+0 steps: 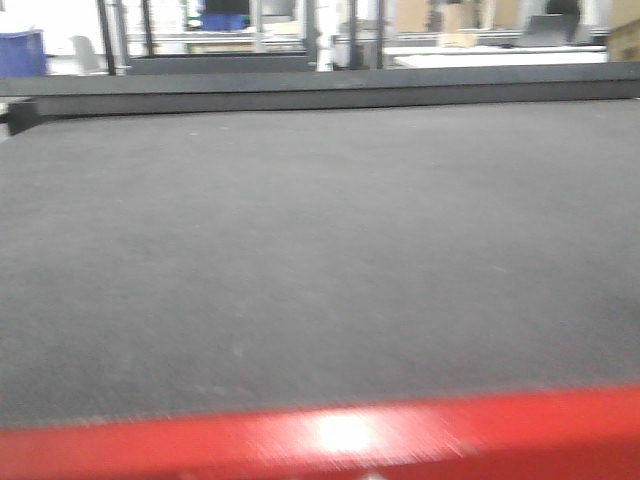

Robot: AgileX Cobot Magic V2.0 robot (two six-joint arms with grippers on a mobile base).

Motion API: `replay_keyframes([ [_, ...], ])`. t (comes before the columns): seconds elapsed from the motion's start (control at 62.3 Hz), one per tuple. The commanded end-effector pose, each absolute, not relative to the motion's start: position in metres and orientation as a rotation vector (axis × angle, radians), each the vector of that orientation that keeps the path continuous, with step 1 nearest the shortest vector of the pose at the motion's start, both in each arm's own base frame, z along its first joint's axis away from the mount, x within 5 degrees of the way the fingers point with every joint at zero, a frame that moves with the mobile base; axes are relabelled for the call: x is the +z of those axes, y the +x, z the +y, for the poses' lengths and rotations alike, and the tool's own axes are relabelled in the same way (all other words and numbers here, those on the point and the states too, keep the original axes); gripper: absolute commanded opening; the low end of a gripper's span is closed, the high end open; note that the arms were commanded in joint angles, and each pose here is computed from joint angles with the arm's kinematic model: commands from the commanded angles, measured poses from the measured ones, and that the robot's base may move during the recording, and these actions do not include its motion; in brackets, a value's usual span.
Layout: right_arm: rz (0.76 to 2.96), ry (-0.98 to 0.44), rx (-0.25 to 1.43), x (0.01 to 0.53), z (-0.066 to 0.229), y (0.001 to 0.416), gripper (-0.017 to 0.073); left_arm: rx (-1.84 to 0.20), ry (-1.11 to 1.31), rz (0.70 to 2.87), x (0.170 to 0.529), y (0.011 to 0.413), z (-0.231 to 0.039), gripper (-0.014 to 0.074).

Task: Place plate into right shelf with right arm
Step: 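Drive the base away from the table holding the plate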

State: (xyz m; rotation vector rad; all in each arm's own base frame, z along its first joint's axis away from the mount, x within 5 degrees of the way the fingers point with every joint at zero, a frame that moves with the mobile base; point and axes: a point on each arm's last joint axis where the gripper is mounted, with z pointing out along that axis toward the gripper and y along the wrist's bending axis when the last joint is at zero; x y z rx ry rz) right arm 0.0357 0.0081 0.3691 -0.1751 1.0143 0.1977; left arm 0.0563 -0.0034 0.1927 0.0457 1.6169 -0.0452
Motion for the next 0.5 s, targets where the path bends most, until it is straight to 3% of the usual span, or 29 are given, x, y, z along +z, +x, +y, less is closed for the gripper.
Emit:
replay_keyframes([
  [0.0,0.915,-0.144,0.174,0.3841,0.0048,0.0314,0.0057,-0.051,0.034,1.535,0.1975,0.0563,-0.0031,-0.0047],
  [0.482,0.913,-0.143,0.174,0.3842,0.0047,0.0313,0.0057,-0.051,0.034,1.535,0.1975,0.0563,-0.0031,-0.0047],
])
